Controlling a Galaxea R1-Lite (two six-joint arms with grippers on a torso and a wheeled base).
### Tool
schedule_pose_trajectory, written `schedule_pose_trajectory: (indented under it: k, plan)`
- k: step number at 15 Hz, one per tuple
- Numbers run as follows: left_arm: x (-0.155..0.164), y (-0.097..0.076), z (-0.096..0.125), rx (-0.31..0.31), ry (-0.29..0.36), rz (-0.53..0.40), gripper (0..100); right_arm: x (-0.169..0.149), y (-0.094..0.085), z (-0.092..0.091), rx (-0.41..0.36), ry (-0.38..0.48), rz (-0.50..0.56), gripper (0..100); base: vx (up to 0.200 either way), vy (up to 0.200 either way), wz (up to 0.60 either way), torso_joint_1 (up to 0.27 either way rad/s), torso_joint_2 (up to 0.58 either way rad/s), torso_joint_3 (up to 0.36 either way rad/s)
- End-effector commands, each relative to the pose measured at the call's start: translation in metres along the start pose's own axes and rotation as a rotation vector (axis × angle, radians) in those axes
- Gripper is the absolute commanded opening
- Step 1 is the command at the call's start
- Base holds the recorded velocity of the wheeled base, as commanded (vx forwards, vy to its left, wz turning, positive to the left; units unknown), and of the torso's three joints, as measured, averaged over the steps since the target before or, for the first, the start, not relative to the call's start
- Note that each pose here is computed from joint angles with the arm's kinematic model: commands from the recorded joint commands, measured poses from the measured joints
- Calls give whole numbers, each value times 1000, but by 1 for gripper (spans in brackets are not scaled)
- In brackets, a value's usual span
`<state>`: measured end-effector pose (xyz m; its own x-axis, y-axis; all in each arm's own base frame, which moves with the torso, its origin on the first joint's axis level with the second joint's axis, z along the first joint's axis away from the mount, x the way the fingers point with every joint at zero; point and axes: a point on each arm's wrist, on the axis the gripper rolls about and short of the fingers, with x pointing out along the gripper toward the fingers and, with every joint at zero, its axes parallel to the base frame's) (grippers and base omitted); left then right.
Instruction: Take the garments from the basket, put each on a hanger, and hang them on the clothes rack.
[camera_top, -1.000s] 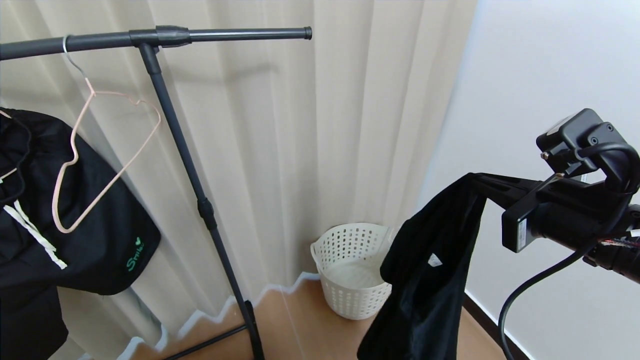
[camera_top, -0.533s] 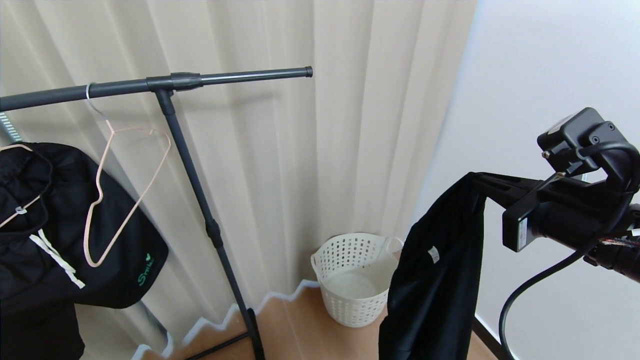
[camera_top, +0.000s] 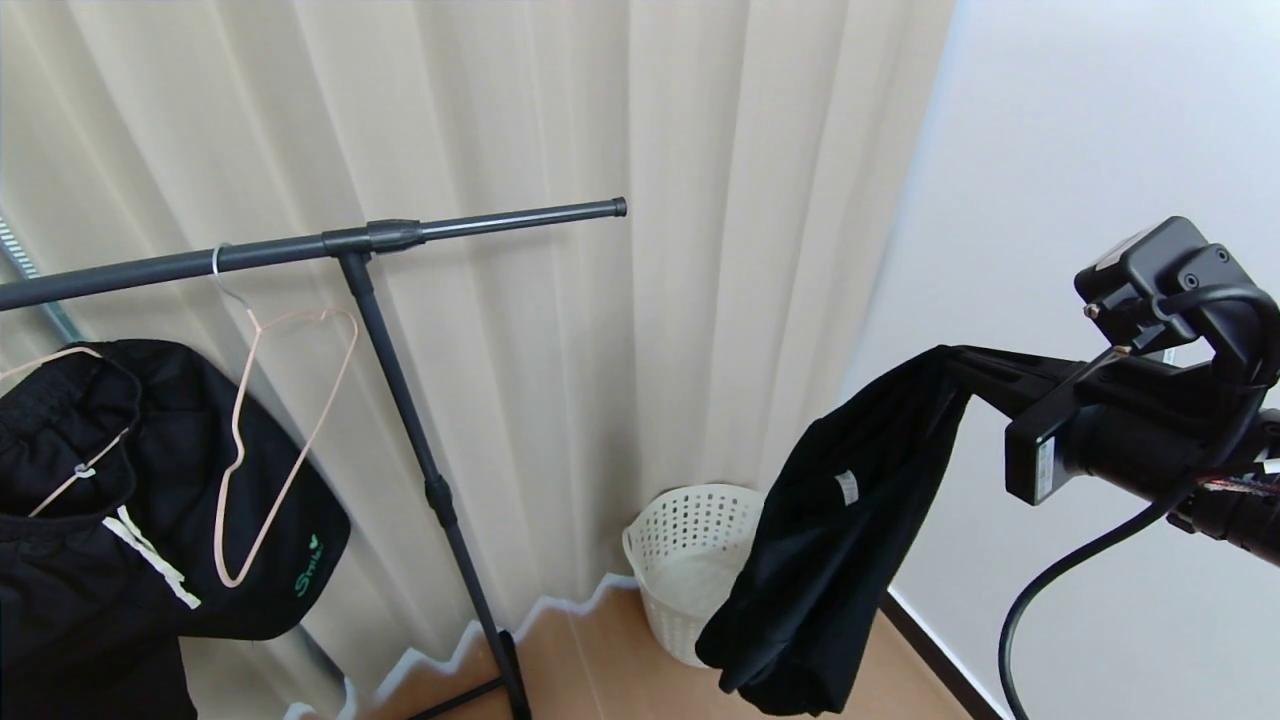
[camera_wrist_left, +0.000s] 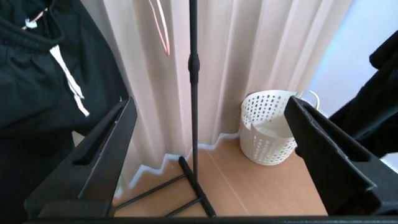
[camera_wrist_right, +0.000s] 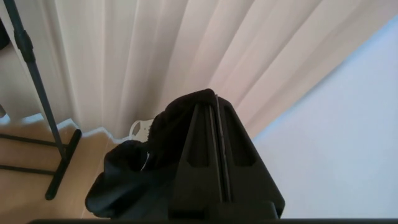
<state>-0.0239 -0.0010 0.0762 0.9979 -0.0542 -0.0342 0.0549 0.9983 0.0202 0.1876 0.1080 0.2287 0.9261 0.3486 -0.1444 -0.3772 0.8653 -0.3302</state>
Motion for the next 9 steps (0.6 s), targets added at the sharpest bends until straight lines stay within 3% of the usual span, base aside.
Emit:
schedule_pose_trajectory:
  k: [1,4,7,9]
  plan:
    - [0,0,0,1,1,-1,100,2,1,-1,-2,6,2,0,0,0,0,178,-388,-217]
    - [0,0,0,-4,1,1,100,7,2,-3,-4,20,3,0,0,0,0,154,-346,-188]
    - [0,0,0,-4,1,1,100,11,1,-6,-2,10,-11,0,0,0,0,12,-20,-12]
    - [0,0,0,-4,1,1,100,11,2,-7,0,4,-15,0,0,0,600,7,-2,-2]
